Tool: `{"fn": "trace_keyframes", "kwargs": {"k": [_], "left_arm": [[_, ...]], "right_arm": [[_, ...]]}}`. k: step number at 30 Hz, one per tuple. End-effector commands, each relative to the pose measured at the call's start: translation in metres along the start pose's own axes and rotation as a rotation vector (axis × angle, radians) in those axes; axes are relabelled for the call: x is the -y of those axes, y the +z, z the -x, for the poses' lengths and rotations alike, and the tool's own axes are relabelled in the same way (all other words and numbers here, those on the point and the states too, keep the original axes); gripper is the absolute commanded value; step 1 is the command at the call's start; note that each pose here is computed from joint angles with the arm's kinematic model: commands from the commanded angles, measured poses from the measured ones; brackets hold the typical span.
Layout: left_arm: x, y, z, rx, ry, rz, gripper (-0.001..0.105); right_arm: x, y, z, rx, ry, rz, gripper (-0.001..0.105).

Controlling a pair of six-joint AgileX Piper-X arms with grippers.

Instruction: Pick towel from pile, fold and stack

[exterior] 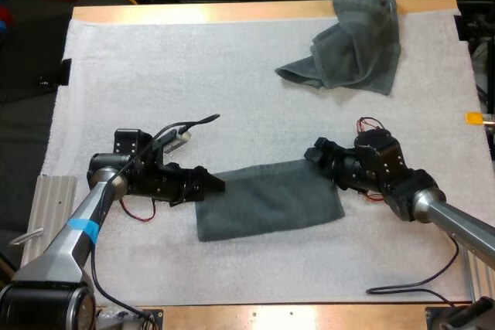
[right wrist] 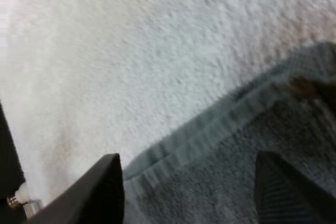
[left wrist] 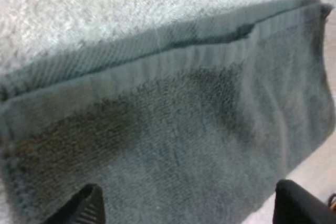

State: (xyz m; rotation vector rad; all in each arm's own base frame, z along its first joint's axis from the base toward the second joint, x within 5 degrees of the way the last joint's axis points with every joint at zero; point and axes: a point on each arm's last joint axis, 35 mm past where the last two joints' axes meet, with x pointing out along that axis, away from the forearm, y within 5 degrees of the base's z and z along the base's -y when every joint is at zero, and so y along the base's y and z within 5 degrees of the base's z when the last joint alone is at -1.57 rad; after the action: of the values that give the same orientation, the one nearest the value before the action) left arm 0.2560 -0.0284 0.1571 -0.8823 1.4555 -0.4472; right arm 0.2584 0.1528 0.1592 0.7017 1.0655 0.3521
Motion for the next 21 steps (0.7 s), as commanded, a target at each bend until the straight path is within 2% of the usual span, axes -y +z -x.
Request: {"fn": "trace_keyframes", "kwargs": {"k": [1, 7, 12, 21], "left_arm": [[0.001, 0.001, 0.0, -0.001, -0.02, 0.002, 0.064], [0.004, 0.0, 0.0, -0.037, -0.106, -0.011, 0.064], [0.006, -0.007, 0.004, -0.058, -0.114, -0.051, 0.064], [0.03, -0.023, 0.03, 0.022, -0.118, -0.17, 0.064]], "right_arm": [[-0.002, 0.003, 0.0, 0.001, 0.017, 0.016, 0.054], [-0.004, 0.002, 0.001, -0.048, 0.07, 0.123, 0.054], [-0.006, 0.001, 0.007, -0.064, 0.08, 0.189, 0.054], [-0.011, -0.004, 0.033, -0.076, 0.019, 0.326, 0.054]]}}
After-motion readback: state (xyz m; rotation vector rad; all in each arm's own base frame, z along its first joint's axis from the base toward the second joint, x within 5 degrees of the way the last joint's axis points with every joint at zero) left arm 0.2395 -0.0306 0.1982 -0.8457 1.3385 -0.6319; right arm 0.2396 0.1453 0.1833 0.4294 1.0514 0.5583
